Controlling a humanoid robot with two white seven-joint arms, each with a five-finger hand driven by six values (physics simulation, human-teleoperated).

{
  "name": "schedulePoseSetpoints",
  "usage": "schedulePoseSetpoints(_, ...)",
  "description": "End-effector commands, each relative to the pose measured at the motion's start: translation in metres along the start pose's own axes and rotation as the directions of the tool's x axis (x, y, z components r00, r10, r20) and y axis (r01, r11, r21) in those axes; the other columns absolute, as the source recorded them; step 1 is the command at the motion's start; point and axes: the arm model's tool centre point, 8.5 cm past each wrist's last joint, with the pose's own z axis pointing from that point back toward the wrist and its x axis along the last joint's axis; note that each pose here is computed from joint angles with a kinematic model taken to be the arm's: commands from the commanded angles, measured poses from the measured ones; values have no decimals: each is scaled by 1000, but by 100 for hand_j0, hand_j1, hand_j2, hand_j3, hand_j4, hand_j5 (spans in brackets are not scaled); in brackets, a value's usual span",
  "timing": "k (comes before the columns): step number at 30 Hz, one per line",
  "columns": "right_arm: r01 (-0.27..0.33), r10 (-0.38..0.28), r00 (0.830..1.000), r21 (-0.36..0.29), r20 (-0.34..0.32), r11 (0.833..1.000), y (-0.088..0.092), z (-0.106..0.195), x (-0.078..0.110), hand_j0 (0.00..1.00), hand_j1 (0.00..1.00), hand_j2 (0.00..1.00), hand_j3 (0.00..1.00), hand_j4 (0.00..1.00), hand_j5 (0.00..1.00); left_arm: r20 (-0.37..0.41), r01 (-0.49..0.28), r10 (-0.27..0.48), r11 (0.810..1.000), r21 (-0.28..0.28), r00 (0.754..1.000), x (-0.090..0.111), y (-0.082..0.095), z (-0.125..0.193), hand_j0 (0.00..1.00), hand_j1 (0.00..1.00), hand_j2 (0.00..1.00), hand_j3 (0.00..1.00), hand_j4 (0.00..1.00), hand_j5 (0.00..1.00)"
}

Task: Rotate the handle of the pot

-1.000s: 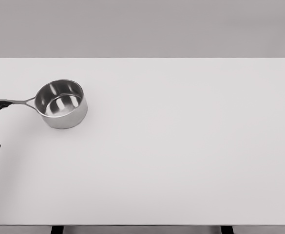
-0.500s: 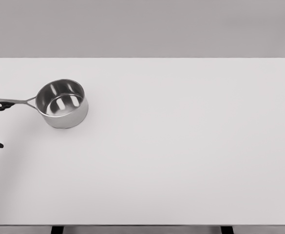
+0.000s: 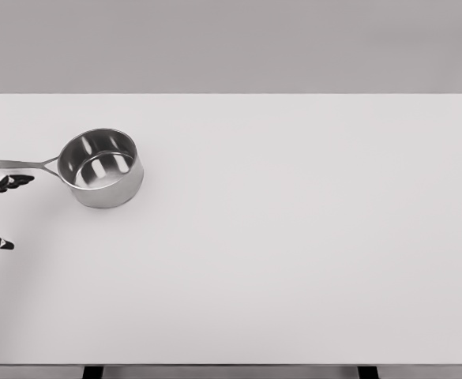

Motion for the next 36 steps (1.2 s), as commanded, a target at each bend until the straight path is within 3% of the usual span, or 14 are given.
schedulePoseSetpoints(1, 1, -1, 1000, 0, 0, 1000, 0, 0, 0, 100, 100, 100, 100, 100, 100, 13, 1, -1, 1000, -4, 1000, 4, -1, 0, 100, 100, 100, 100, 100, 100)
schedulePoseSetpoints(4, 1, -1, 1000, 0, 0, 1000, 0, 0, 0, 100, 100, 100, 100, 100, 100, 8, -4, 4, 1000, -11, 1000, 1, -5, 0, 100, 100, 100, 100, 100, 100)
schedulePoseSetpoints(6, 1, -1, 1000, 0, 0, 1000, 0, 0, 0, 100, 100, 100, 100, 100, 100, 47, -1, 1, 1000, -4, 999, 5, -2, 1, 100, 100, 100, 100, 100, 100)
schedulePoseSetpoints(9, 0, 0, 1000, 0, 0, 1000, 0, 0, 0, 100, 100, 100, 100, 100, 100, 154, 17, -19, 1000, 10, 988, 14, 3, 4, 100, 100, 100, 100, 100, 100)
schedulePoseSetpoints(11, 0, 0, 1000, 0, 0, 1000, 0, 0, 0, 100, 100, 100, 100, 100, 100, 255, 22, -30, 999, 36, 966, 22, 9, 7, 100, 100, 100, 100, 100, 100)
schedulePoseSetpoints(14, 0, 0, 1000, 1, -1, 1000, 0, 0, -1, 100, 100, 100, 100, 100, 100, 276, -1, -14, 999, 54, 961, 23, 15, 9, 100, 100, 100, 100, 100, 100)
schedulePoseSetpoints(17, 0, 0, 1000, 0, 0, 1000, 0, 0, 0, 100, 100, 100, 100, 100, 100, 341, -5, -21, 997, 74, 940, 28, 22, 13, 100, 100, 100, 100, 100, 100)
schedulePoseSetpoints(19, 0, 0, 1000, 0, 0, 1000, 0, 0, 0, 100, 100, 100, 100, 100, 100, 430, 12, -59, 994, 111, 901, 38, 31, 20, 100, 100, 100, 100, 100, 100)
schedulePoseSetpoints(21, 0, 0, 1000, 0, 0, 1000, 0, 0, 0, 100, 100, 100, 100, 100, 100, 553, 38, -120, 987, 157, 825, 55, 38, 29, 100, 100, 100, 100, 100, 100)
schedulePoseSetpoints(24, 0, 0, 1000, 0, 0, 1000, 0, 0, 0, 100, 100, 100, 100, 100, 100, 656, 16, -149, 979, 205, 739, 82, 35, 33, 100, 100, 100, 100, 100, 100)
schedulePoseSetpoints(26, 0, 0, 1000, 0, 0, 1000, 0, 0, 0, 100, 100, 100, 100, 100, 100, 710, 14, -157, 979, 203, 687, 104, 27, 35, 100, 100, 100, 100, 100, 100)
schedulePoseSetpoints(36, 0, 0, 1000, 0, 0, 1000, 0, 0, 0, 100, 100, 100, 100, 100, 100, 734, -40, -122, 979, 199, 668, 105, 17, 28, 100, 100, 100, 100, 100, 100)
